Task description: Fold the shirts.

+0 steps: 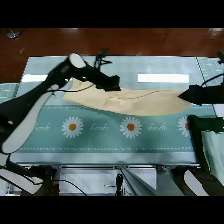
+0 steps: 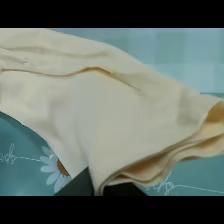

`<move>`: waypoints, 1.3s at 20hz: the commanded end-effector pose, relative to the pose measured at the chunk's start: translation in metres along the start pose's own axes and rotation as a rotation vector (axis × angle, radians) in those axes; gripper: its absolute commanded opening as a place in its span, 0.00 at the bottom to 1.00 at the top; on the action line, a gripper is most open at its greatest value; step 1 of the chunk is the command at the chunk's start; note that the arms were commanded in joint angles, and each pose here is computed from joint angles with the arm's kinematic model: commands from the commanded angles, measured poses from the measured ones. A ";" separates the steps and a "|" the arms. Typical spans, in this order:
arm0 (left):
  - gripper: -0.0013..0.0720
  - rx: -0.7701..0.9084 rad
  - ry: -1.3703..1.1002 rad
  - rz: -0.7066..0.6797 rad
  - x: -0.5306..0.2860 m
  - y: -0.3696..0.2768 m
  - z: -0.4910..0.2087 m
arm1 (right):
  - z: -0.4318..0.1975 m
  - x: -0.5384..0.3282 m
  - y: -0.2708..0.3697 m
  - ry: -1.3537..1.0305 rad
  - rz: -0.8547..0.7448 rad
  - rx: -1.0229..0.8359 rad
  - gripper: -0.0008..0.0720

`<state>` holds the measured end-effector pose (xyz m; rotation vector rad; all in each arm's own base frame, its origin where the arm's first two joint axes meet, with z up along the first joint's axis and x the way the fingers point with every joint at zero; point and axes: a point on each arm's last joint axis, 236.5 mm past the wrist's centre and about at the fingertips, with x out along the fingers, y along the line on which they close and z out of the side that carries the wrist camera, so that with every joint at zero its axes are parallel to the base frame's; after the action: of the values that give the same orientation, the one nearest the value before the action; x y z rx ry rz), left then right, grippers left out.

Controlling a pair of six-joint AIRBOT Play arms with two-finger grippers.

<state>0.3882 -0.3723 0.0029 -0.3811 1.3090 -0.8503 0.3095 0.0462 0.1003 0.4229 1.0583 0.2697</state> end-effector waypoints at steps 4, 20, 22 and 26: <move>0.06 0.041 0.165 -0.036 0.124 -0.076 -0.076 | -0.026 -0.048 0.038 -0.141 0.039 0.002 0.05; 0.06 -0.132 -0.293 0.126 -0.194 0.055 0.079 | -0.011 0.019 0.135 -0.014 0.259 -0.117 0.05; 0.06 -0.107 -0.409 0.287 -0.271 0.082 0.074 | 0.019 0.054 0.178 -0.036 0.307 -0.139 0.05; 0.06 -0.039 -0.589 0.464 -0.365 0.076 0.025 | 0.029 0.145 0.255 0.095 0.368 -0.219 0.05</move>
<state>0.4580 -0.1276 0.1750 -0.3986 0.9327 -0.4269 0.3687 0.2535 0.1396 0.4313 0.9929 0.6572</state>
